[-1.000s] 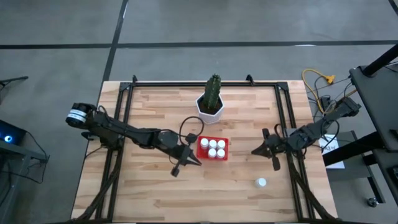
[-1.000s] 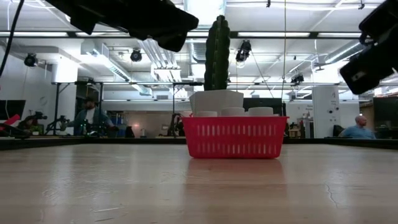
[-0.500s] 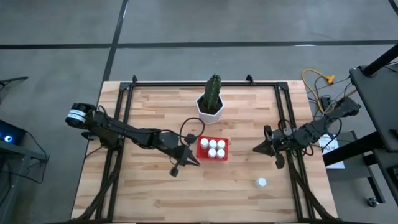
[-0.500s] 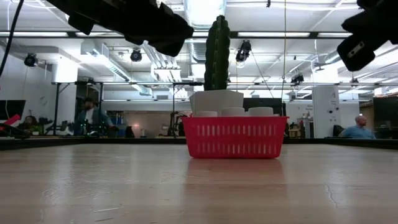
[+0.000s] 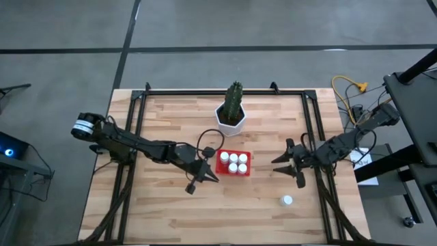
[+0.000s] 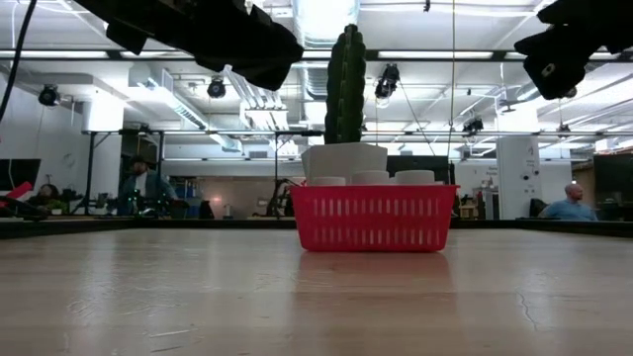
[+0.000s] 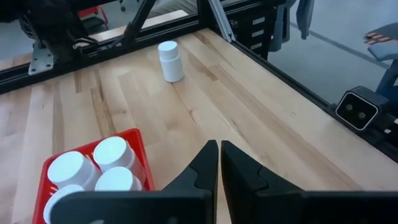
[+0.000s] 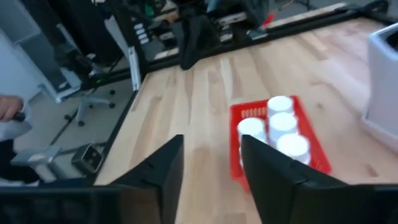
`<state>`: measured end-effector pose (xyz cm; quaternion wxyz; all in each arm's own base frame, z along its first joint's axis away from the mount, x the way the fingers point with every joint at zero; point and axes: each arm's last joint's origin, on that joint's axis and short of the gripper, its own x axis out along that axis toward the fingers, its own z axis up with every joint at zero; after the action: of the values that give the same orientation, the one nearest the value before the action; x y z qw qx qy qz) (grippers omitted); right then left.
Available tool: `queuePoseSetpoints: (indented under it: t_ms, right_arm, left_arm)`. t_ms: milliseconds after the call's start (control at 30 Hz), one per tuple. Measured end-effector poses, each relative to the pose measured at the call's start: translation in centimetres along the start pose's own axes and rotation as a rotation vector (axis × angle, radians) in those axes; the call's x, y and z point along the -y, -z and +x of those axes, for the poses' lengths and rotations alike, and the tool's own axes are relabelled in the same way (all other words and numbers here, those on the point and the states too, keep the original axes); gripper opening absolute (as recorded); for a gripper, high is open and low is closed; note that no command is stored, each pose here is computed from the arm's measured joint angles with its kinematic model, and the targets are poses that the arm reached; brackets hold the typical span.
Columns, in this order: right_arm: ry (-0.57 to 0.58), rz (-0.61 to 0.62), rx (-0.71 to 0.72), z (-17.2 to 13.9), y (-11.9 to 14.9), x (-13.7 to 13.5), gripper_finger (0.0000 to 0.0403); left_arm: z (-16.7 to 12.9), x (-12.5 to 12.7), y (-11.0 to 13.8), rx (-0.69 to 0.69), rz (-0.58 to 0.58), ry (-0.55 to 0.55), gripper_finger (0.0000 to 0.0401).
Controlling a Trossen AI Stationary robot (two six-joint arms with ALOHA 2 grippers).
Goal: Pick and place pill bottles into a basket
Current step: Put the white pill bottle into the red bin
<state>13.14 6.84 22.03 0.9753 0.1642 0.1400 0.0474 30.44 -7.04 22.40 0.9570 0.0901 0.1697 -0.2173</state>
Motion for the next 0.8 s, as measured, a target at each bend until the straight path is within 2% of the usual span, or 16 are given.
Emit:
queuePoseSetpoints:
  t_ms: [133,267,367,467,567,800]
  right_arm:
    - [-0.024,-0.013,-0.047,0.7,-0.1,-0.5,0.0182]
    - [-0.008,-0.019,-0.072,1.2,0.0,-0.7,0.0193]
    - [-0.009,0.015,-0.089,1.6,0.0,-0.9,0.0194]
    - [-0.069,0.081,-0.131,1.6,0.0,-1.2,0.0192]
    - [-0.132,0.08,-0.194,1.4,0.1,-1.5,0.0191]
    - [-0.125,0.071,-0.293,0.5,1.0,-1.4,0.0191]
  left_arm:
    - [-0.1,0.0,-0.2,0.007,0.002,-0.001,0.0002]
    - [-0.4,0.0,-0.5,0.021,0.005,-0.004,0.0002]
    - [-0.5,0.0,-0.4,0.017,0.004,-0.003,0.0002]
    - [-0.7,0.0,-0.6,0.024,0.005,-0.005,0.0002]
    - [-0.9,0.1,-0.6,0.017,0.004,-0.003,0.0002]
    - [-1.1,0.2,-0.3,-0.016,-0.006,0.003,0.0002]
